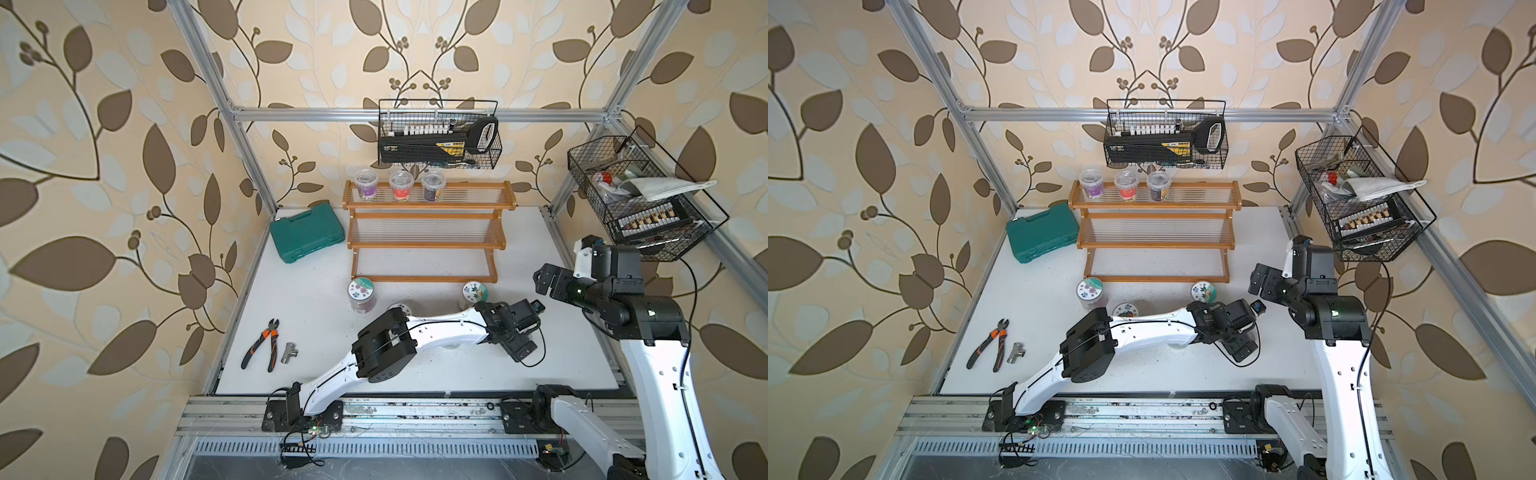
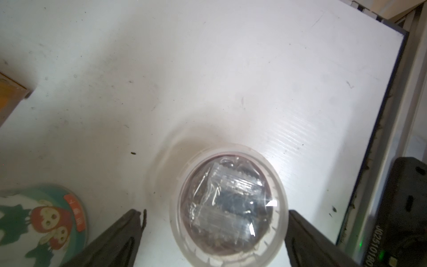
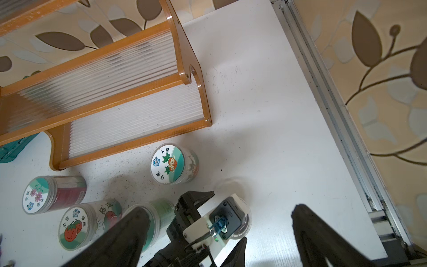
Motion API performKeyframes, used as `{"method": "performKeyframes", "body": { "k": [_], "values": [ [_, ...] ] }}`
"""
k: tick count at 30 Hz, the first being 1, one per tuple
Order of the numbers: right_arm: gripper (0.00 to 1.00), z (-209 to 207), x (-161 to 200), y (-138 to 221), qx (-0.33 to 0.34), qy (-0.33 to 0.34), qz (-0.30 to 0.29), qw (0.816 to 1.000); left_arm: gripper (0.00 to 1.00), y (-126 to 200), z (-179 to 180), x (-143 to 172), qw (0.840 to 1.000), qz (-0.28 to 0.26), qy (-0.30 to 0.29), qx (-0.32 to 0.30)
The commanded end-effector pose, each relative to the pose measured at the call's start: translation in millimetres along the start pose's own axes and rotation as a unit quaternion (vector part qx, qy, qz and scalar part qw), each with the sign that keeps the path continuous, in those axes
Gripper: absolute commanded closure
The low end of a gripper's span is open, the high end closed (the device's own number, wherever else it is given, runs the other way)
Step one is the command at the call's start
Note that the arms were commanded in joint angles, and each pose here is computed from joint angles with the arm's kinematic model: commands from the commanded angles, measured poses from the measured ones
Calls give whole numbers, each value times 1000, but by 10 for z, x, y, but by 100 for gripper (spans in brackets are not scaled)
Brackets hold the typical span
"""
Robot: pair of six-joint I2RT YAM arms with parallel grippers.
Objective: Place the seed container on the shelf
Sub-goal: Pick up the seed jar at the center of the board.
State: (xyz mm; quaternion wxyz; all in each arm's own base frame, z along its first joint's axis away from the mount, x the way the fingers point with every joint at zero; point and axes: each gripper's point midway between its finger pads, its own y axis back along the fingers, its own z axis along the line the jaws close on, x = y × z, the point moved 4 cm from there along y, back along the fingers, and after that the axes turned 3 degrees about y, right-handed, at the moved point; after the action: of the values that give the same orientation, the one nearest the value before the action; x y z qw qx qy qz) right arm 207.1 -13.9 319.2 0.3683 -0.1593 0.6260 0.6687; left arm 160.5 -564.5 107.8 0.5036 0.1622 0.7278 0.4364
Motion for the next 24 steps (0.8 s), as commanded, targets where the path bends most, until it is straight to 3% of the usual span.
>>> {"method": "performKeyframes", "body": {
  "k": [1, 17, 24],
  "values": [
    [1, 20, -1, 16, -12, 5, -3, 1000, 2, 63, -74, -109, 1000, -12, -15, 2],
    [1, 4, -10, -15, -15, 4, 1, 1000, 2, -6, -24, -125, 1000, -10, -19, -21],
    [1, 9, -19, -22, -20, 5, 2, 1000, 20, 68, -49, -179, 1000, -21, -19, -13]
  ]
}}
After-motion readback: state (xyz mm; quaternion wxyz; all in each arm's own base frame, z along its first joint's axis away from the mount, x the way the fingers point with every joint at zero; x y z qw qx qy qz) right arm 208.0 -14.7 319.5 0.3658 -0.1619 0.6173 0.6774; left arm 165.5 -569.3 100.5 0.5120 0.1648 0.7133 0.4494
